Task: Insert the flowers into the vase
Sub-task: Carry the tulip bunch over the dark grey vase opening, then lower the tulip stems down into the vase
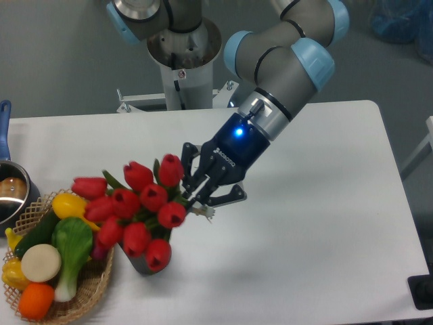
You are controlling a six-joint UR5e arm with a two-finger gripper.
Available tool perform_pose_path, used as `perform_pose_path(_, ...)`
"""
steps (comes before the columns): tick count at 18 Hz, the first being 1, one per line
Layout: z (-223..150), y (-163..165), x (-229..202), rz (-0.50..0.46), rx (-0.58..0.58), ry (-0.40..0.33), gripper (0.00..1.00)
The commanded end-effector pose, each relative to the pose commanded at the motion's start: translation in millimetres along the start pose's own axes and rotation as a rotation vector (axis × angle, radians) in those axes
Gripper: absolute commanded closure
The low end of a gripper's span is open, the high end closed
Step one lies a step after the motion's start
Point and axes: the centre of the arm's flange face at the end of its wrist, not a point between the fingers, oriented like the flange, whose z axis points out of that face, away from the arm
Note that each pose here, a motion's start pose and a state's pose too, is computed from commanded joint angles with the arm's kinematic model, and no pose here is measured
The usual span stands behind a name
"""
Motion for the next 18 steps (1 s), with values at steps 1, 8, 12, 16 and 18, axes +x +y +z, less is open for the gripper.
perform_pose_path(1, 3.5, 1.4, 2.8, -0.002, 0.023, 0.017, 0.93)
perform_pose_path(8, 24.6, 28.3, 18.3, 0.049, 0.129, 0.095, 0.93)
perform_pose_path(12, 39.3, 38.9, 21.6, 0.044, 0.235, 0.15, 0.93)
perform_pose_path(16, 42.1, 46.2, 26.1, 0.027, 0.235, 0.156, 0.93)
perform_pose_path(18, 43.8, 50.9, 27.8, 0.017, 0.234, 0.158, 0.93)
